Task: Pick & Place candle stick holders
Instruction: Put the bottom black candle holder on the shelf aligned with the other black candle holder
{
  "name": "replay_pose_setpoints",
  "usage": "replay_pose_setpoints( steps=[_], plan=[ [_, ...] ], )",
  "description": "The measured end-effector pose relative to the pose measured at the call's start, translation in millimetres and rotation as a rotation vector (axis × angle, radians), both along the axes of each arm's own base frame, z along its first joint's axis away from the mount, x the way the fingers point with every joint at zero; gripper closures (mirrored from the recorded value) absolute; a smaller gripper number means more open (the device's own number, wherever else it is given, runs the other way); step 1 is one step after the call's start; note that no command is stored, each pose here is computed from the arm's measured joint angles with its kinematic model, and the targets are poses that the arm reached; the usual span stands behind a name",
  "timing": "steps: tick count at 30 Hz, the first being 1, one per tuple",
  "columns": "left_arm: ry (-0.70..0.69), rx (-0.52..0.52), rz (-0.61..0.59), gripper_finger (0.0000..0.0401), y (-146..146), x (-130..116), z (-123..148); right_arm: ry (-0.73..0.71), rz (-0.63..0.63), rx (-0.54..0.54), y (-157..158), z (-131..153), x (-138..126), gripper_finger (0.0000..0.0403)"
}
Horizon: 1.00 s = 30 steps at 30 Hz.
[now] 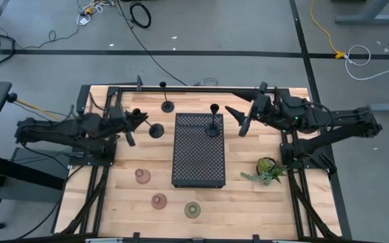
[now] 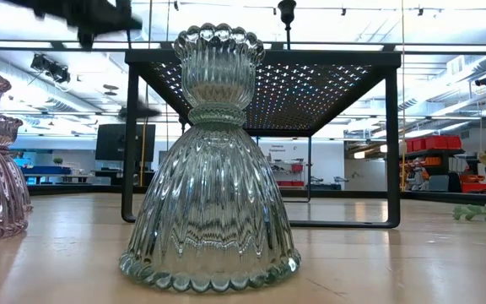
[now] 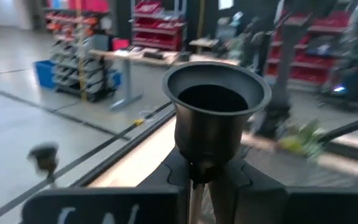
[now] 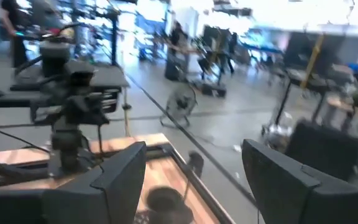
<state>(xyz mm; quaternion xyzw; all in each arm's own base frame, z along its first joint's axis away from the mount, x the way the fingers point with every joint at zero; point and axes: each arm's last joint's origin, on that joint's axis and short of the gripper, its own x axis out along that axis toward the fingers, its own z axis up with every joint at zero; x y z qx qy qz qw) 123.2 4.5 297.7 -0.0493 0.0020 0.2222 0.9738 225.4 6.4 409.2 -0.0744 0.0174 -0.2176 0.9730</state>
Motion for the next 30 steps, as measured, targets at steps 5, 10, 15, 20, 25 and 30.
replay_pose_setpoints(
  steps=[5, 10, 15, 20, 25, 30],
  plan=[
    [0.001, -0.005, -0.123, 0.0370, -3.9, 8.6, 47.3, -0.041, 0.076, -0.008, 15.8, 4.0, 0.1, 0.0138],
    [0.063, -0.010, -0.260, 0.0370, -12.2, 44.5, 78.1, -0.016, 0.188, 0.024, 37.5, -10.6, 23.9, 0.0138],
    [0.158, 0.062, -0.320, 0.0370, -25.9, 93.5, 98.5, -0.009, 0.207, 0.010, 54.8, -28.3, 52.9, 0.0138],
    [0.167, 0.140, -0.362, 0.0370, -40.3, 132.4, 122.1, -0.057, 0.223, 0.014, 66.8, -36.5, 69.6, 0.0139],
    [0.179, 0.170, -0.399, 0.0370, -52.3, 159.0, 136.2, -0.035, 0.212, 0.018, 70.3, -46.6, 79.2, 0.0155],
    [0.205, 0.171, -0.429, 0.0370, -57.3, 178.3, 136.5, -0.008, 0.155, -0.022, 71.0, -54.7, 87.1, 0.0178]
  ],
)
